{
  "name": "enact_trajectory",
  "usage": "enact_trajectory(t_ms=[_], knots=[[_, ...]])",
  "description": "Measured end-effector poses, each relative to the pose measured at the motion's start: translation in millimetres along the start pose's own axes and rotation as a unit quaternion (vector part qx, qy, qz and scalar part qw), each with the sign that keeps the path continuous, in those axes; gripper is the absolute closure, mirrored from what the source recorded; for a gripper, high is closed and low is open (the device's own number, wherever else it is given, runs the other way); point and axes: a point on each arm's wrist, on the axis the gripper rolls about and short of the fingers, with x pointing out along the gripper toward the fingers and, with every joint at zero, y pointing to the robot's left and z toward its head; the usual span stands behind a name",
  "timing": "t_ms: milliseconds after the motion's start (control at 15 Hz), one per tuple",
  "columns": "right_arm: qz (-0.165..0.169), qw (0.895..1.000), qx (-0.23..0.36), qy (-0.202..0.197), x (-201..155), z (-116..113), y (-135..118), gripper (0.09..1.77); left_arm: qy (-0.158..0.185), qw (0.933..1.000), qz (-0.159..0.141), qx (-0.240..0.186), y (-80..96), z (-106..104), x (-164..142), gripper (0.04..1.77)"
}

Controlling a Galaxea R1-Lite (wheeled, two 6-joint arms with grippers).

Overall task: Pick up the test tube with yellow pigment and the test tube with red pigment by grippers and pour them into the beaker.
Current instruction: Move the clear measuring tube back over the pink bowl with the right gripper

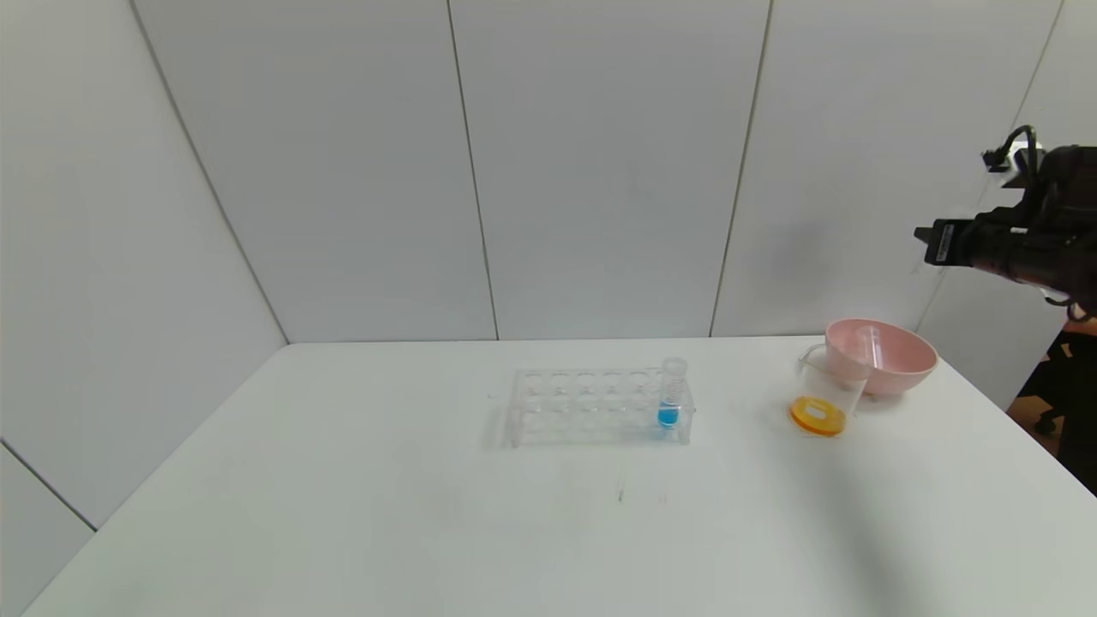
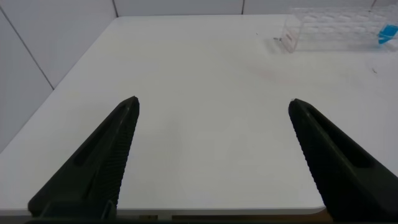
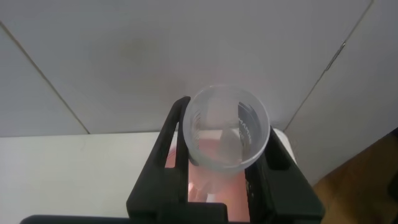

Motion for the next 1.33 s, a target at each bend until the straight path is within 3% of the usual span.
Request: enact_trajectory(t_ms=[133, 333, 600, 1333], knots=[[0.004, 1.000, 0.000, 0.013, 10.8, -20.0, 4.9, 1.28, 0.000, 1.0000, 0.000, 0.000, 0.0, 0.0, 0.0, 0.09], [-0.021, 1.000, -0.001, 0.008, 28.4, -39.3, 11.3, 1.28, 0.000, 1.0000, 0.000, 0.000, 0.0, 0.0, 0.0, 0.09], [-0.017, 0.999, 0.009, 0.035, 41.7, -61.9, 16.0, 1.28, 0.000, 1.0000, 0.000, 0.000, 0.0, 0.0, 0.0, 0.09], [-0.012, 0.998, 0.010, 0.058, 54.8, -83.2, 21.4, 1.28, 0.000, 1.0000, 0.000, 0.000, 0.0, 0.0, 0.0, 0.09]])
